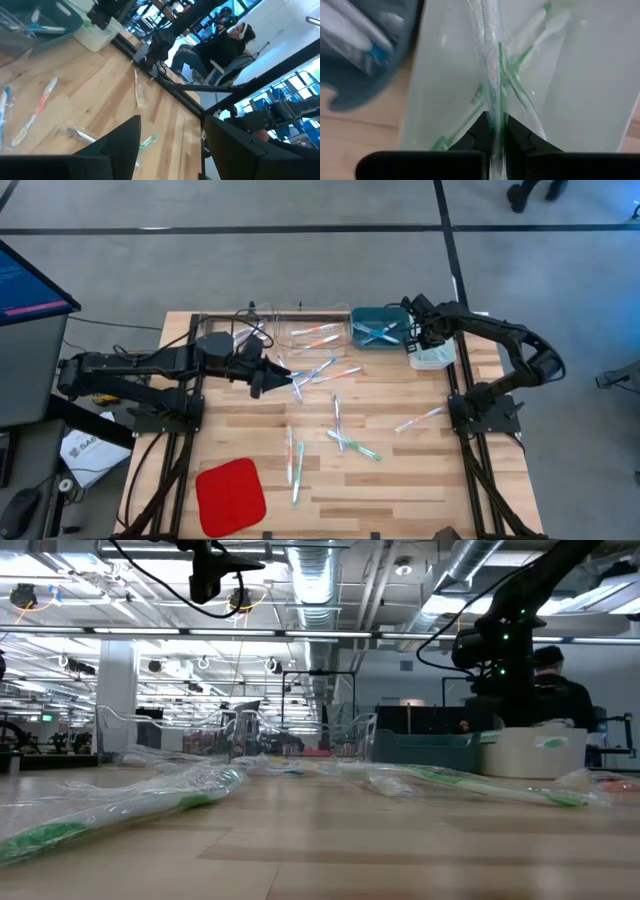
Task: Pick & Place Toothbrushes
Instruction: Put the green toothbrush into the white bin
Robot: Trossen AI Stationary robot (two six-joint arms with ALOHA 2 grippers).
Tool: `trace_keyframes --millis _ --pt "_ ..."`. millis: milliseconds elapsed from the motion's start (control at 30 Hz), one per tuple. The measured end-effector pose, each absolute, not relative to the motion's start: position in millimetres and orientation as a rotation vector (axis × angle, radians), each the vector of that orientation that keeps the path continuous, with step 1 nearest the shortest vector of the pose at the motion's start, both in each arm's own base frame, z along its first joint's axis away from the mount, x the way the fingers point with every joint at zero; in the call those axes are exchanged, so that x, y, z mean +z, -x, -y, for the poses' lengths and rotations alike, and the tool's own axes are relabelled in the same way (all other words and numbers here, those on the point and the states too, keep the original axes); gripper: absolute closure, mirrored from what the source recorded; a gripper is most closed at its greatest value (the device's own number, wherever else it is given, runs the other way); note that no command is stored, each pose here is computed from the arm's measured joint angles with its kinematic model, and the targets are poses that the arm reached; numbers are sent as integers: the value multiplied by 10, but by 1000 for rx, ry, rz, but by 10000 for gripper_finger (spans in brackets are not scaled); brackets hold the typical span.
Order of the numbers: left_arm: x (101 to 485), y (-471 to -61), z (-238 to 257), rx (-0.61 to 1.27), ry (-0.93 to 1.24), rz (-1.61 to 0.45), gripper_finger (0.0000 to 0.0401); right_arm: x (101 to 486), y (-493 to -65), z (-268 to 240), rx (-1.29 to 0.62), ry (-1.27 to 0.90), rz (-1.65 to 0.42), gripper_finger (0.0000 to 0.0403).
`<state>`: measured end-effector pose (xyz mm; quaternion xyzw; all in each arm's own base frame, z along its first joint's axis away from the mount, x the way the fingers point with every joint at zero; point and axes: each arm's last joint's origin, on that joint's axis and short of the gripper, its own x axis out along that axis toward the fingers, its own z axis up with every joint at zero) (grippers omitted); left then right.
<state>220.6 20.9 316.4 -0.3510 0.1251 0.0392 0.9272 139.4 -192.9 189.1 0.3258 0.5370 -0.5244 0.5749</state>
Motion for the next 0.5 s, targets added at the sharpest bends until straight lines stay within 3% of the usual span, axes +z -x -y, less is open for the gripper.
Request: trace_keyframes --millis 500 --pt "3163 -2206 -202 56 724 -267 187 1816 -1402 1978 -1215 -750 -1291 387"
